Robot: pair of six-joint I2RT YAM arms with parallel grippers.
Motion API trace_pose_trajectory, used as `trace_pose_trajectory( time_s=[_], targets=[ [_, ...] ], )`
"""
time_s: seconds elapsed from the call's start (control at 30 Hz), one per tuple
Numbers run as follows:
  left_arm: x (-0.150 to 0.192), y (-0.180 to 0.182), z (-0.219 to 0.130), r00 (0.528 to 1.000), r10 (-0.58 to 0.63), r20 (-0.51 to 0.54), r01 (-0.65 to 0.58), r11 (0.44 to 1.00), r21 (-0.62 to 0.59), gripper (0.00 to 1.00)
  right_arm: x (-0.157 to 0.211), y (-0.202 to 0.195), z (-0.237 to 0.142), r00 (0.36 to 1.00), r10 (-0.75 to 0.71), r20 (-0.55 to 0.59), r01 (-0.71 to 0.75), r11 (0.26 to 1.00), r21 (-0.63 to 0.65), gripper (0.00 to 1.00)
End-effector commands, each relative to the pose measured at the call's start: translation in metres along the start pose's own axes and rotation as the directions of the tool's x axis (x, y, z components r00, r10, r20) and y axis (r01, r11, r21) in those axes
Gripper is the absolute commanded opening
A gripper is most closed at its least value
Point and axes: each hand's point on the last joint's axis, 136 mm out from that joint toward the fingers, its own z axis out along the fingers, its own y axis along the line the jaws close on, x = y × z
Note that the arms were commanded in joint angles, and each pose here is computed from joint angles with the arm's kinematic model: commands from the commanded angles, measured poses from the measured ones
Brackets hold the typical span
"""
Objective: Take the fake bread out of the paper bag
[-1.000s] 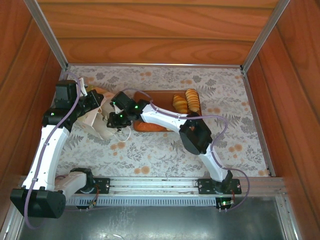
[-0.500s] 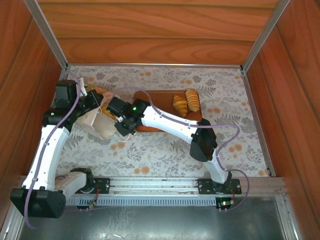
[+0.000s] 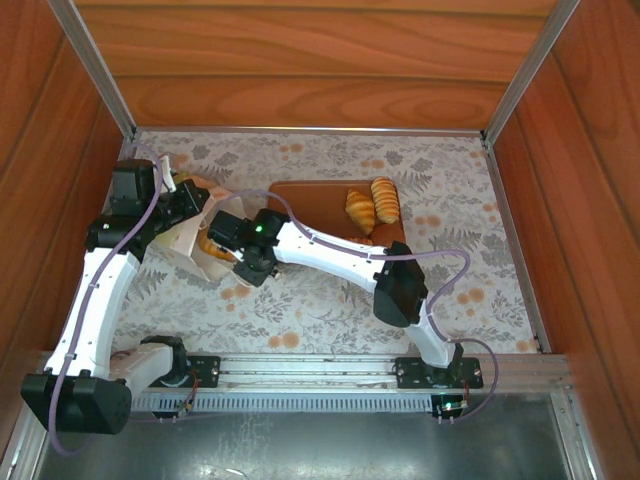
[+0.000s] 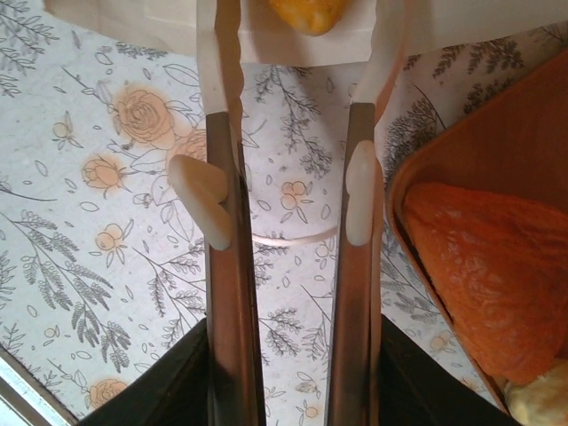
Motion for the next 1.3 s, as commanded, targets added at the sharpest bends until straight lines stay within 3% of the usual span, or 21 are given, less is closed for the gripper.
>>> trace_pose_trajectory(
  time_s=[0.0,0.3,0.93,1.27],
  targets=[
    [-0.003,-0.013,-0.001,1.0,0.019,-0.001,-0.019,0.998,0.052,0.0,-0.01,0.003,-0.021,0.996,0.05,0.074,-0.046,0.997,-0.065,0.46],
    [-0.002,-0.015,-0.001,1.0,0.022,-0.006,-0.022,0.998,0.064,0.0,-0.02,0.0,-0.02,0.983,0.153,0.1,-0.138,0.979,-0.15,0.51],
    [-0.003,-0.014,-0.003,1.0,0.026,0.005,-0.027,0.998,0.057,0.0,-0.033,0.013,0.02,0.993,0.117,0.028,-0.107,0.965,-0.241,0.51],
    [-0.003,-0.013,-0.004,1.0,0.026,0.009,-0.026,0.998,0.052,0.0,-0.039,0.005,-0.014,0.983,0.154,0.105,-0.126,0.964,-0.232,0.36]
  ],
)
